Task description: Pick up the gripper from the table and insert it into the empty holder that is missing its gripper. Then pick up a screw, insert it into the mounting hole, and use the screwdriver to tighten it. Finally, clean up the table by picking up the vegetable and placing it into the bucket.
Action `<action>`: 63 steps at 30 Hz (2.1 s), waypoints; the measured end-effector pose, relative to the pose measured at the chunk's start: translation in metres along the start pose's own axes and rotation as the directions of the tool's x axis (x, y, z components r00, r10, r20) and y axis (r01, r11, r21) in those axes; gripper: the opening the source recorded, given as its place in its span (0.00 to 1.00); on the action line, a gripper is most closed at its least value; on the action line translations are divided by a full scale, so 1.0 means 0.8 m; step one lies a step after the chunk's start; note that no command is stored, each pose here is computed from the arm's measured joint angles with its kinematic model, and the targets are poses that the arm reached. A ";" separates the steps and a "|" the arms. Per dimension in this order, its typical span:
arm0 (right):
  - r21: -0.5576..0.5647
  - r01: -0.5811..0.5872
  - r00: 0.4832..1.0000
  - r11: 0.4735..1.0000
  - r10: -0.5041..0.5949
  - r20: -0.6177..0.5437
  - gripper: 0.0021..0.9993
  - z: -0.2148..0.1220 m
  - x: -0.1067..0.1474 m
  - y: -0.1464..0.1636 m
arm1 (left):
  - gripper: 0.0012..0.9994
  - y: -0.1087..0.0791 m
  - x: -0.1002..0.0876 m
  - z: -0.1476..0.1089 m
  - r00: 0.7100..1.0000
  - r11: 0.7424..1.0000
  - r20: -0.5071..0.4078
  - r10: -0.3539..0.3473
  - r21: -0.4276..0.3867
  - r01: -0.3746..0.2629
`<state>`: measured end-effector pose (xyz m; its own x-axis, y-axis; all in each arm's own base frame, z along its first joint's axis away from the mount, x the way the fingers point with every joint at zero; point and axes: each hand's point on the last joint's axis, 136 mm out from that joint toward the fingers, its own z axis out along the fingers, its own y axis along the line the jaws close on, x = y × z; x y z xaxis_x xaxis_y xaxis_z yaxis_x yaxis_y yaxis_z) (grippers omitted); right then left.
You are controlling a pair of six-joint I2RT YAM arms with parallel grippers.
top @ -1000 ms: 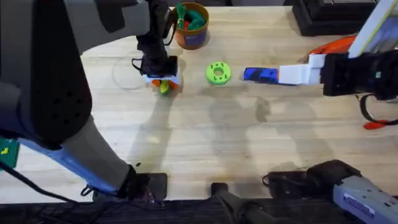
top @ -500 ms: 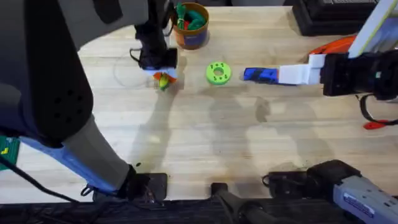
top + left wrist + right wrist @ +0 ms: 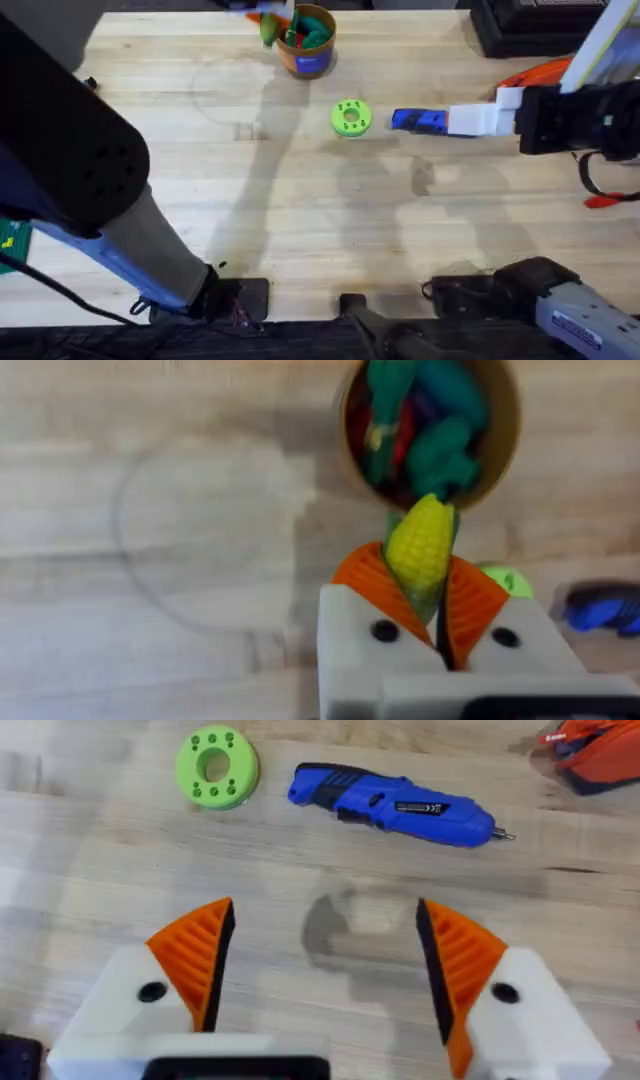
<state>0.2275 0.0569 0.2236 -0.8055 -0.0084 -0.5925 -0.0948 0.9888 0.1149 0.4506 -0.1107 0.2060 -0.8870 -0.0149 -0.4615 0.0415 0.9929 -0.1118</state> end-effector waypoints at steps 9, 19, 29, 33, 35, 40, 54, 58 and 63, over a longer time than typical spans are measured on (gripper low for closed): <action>0.000 0.000 1.000 1.000 0.000 0.001 0.99 0.000 0.000 0.000 | 0.13 -0.021 -0.052 0.019 0.989 0.997 0.148 -0.002 0.073 -0.009; -0.001 0.000 1.000 1.000 0.000 0.003 0.99 0.000 -0.001 0.000 | 0.33 -0.024 -0.030 0.123 1.000 0.996 0.031 0.000 0.088 -0.003; -0.002 0.000 1.000 1.000 0.000 0.008 0.99 0.000 -0.003 0.000 | 0.99 -0.029 -0.024 0.115 1.000 0.994 0.011 -0.003 0.108 0.001; -0.001 0.000 1.000 1.000 0.000 0.008 0.99 0.000 -0.002 0.000 | 0.99 -0.027 -0.012 0.095 1.000 0.995 -0.022 -0.002 0.099 0.004; -0.001 0.000 1.000 1.000 0.000 0.008 0.99 0.000 -0.002 0.000 | 0.99 -0.022 -0.002 0.074 0.999 0.996 -0.047 -0.003 0.084 0.007; -0.001 0.000 1.000 1.000 0.000 0.008 0.99 0.000 -0.002 0.000 | 0.99 -0.007 0.026 0.006 0.996 1.000 -0.093 0.007 0.030 -0.004; -0.001 0.000 1.000 1.000 0.000 0.005 0.99 0.000 -0.002 0.000 | 0.99 0.021 0.105 -0.095 0.986 0.998 -0.161 0.044 -0.030 -0.050; 0.000 0.000 1.000 1.000 0.000 -0.001 0.99 0.000 0.000 0.000 | 0.99 0.031 0.157 -0.092 0.977 0.998 -0.206 0.048 -0.035 -0.056; 0.001 0.000 1.000 1.000 0.000 -0.004 0.99 0.000 0.001 0.000 | 0.99 0.043 0.213 -0.082 0.971 0.998 -0.235 0.047 -0.037 -0.058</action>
<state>0.2267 0.0567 0.2230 -0.8079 -0.0090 -0.5892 -0.0944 0.9890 0.1143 0.2709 -0.0710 0.1813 -0.9673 0.0604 -0.2463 0.0755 0.9958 -0.0524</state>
